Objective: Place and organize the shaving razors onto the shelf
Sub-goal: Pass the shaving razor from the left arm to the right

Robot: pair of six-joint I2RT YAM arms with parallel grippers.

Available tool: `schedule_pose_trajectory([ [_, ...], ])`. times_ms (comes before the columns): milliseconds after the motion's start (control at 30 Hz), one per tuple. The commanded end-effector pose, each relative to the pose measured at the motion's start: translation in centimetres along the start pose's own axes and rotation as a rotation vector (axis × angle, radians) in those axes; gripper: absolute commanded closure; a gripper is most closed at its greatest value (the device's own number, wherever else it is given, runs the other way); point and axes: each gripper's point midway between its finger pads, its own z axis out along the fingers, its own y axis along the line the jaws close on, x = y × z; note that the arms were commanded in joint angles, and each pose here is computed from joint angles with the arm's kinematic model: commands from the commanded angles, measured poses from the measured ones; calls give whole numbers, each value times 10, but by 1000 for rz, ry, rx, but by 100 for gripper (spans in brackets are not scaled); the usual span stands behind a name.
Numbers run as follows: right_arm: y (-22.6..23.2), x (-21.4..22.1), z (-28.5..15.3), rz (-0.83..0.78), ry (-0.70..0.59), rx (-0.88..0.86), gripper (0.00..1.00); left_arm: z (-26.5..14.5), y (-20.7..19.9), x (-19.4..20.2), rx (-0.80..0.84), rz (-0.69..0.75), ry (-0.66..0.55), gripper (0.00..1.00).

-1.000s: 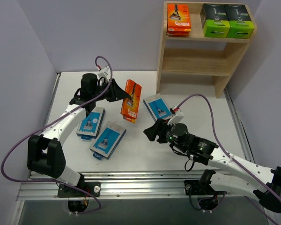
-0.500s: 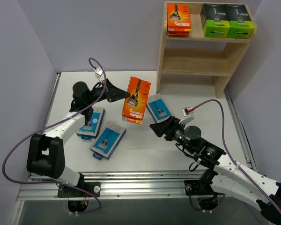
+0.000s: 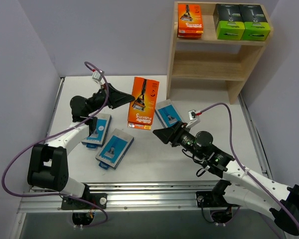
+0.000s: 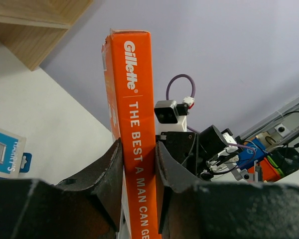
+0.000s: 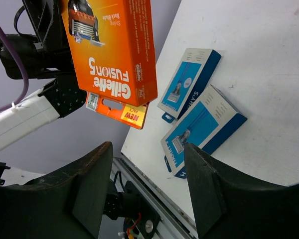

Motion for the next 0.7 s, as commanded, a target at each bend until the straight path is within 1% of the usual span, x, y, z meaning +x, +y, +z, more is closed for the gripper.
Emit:
schedule_pose_trajectory([
  [0, 28, -9, 1, -10, -25, -120, 46, -1, -29, -12, 102, 83, -41, 98],
  [267, 34, -7, 9, -23, -12, -147, 51, -4, -30, -11, 138, 67, -59, 98],
  [667, 50, -13, 21, -30, -24, -194, 53, -8, -35, -6, 145, 70, -67, 98],
])
